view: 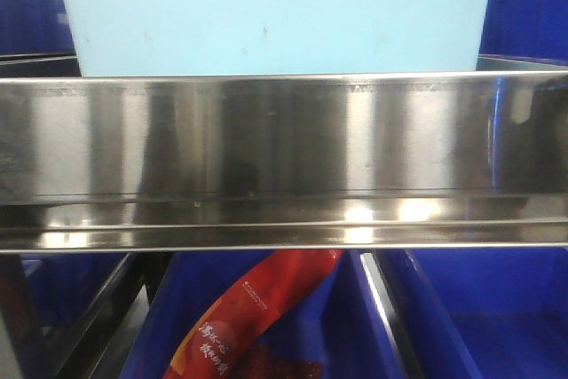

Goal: Move two blue bins to right shelf middle

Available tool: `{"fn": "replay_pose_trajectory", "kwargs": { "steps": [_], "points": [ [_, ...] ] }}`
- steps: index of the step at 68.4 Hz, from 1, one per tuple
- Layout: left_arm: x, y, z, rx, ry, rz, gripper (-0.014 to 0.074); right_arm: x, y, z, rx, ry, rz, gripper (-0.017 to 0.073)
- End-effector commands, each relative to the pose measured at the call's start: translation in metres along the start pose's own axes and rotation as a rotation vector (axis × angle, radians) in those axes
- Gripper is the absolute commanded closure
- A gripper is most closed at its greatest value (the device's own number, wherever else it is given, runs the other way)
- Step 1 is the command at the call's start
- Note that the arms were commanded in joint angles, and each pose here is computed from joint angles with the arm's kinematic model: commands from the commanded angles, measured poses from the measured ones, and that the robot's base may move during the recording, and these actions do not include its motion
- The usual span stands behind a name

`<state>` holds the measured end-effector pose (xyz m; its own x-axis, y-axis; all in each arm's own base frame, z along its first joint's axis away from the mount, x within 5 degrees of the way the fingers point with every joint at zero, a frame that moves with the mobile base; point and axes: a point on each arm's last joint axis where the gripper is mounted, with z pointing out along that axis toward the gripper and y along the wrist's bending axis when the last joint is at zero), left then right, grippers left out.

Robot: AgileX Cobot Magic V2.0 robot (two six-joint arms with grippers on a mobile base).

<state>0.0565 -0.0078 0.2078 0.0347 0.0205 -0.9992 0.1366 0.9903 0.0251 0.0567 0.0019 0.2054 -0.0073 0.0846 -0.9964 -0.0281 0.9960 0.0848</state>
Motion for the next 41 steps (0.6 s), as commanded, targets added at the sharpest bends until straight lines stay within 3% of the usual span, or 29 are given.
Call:
{"fn": "replay_pose_trajectory", "kwargs": {
  "steps": [1, 41],
  "points": [
    [-0.0023, 0.0002, -0.0006, -0.003, -0.021, -0.004, 0.0704, -0.0005, -0.0003, -0.0002, 0.005, -0.011, -0.006, 0.0721],
    [-0.0023, 0.0002, -0.0006, -0.003, -0.021, -0.004, 0.0704, -0.0005, -0.0003, -0.0002, 0.005, -0.011, -0.006, 0.0721]
  ]
}}
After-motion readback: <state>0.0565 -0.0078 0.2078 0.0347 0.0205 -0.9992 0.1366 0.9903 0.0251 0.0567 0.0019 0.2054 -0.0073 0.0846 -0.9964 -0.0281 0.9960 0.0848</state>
